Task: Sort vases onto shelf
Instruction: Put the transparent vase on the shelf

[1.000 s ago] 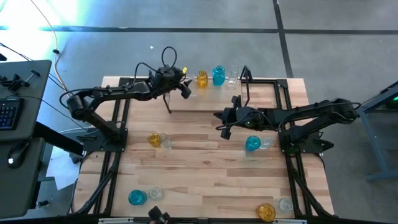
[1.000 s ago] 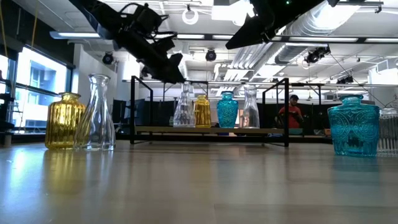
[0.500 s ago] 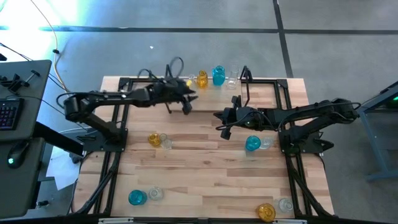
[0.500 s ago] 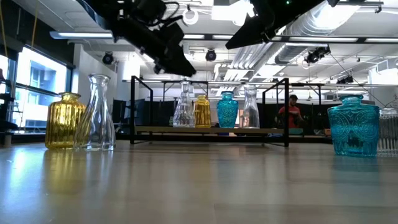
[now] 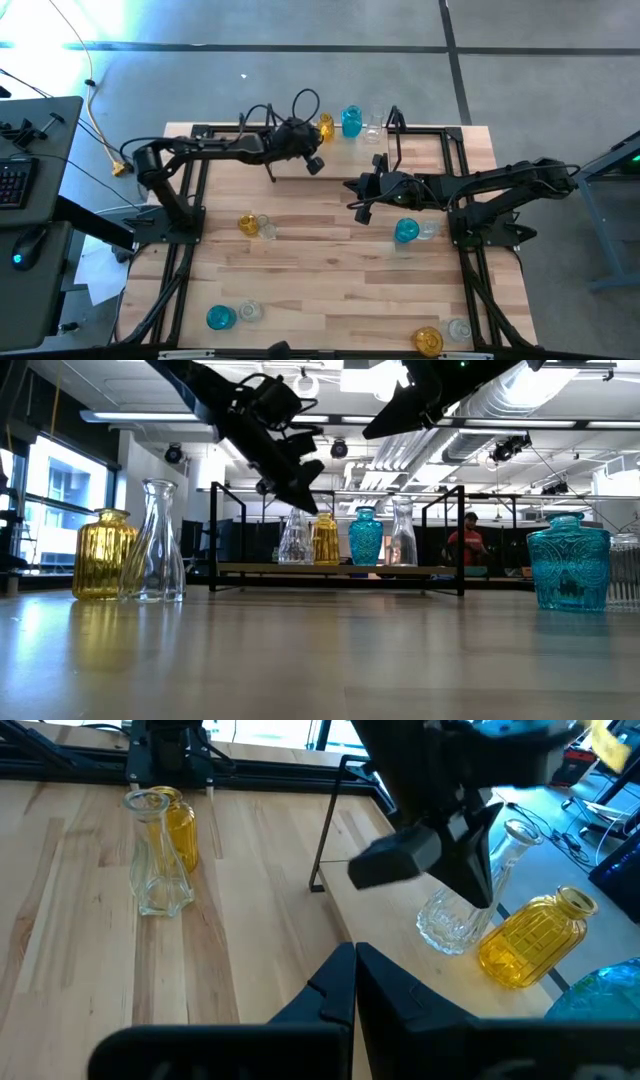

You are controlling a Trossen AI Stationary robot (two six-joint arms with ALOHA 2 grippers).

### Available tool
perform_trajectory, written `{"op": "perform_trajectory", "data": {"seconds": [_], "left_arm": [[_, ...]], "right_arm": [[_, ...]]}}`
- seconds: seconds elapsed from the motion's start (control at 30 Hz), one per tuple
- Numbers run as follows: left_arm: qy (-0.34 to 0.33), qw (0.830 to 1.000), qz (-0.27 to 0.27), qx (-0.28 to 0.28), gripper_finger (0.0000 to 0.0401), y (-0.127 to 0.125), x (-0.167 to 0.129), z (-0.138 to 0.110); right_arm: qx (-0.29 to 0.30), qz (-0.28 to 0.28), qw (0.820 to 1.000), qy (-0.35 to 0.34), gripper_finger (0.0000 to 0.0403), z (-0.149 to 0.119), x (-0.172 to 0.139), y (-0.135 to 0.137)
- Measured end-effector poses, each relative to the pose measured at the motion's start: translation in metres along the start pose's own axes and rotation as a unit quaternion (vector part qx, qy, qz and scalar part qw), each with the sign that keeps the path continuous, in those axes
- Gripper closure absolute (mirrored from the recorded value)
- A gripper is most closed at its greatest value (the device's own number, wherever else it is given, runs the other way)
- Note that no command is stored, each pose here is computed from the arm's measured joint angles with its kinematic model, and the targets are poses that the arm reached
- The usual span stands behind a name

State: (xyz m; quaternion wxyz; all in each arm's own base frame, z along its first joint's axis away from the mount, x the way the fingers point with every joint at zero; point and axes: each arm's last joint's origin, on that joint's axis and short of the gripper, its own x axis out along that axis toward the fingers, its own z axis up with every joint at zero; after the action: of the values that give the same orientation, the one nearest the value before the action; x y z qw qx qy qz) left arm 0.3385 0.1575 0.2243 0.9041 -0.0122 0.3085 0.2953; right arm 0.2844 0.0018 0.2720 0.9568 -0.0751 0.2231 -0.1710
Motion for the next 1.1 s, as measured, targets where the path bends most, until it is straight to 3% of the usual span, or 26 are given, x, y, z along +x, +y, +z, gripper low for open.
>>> {"op": "perform_trajectory", "data": {"seconds": [0.33, 1.1], "left_arm": [[0.018, 0.998, 0.056, -0.014, 0.0401, 0.019, 0.006, -0.005], [0.034, 0.992, 0.114, -0.032, 0.0401, 0.047, 0.009, -0.009]], "right_arm": [[-0.001, 0.0, 1.0, 0.0, 0.0403, 0.0, 0.0, 0.0], [0.0, 0.0, 1.0, 0.0, 0.0403, 0.0, 0.0, 0.0]]}}
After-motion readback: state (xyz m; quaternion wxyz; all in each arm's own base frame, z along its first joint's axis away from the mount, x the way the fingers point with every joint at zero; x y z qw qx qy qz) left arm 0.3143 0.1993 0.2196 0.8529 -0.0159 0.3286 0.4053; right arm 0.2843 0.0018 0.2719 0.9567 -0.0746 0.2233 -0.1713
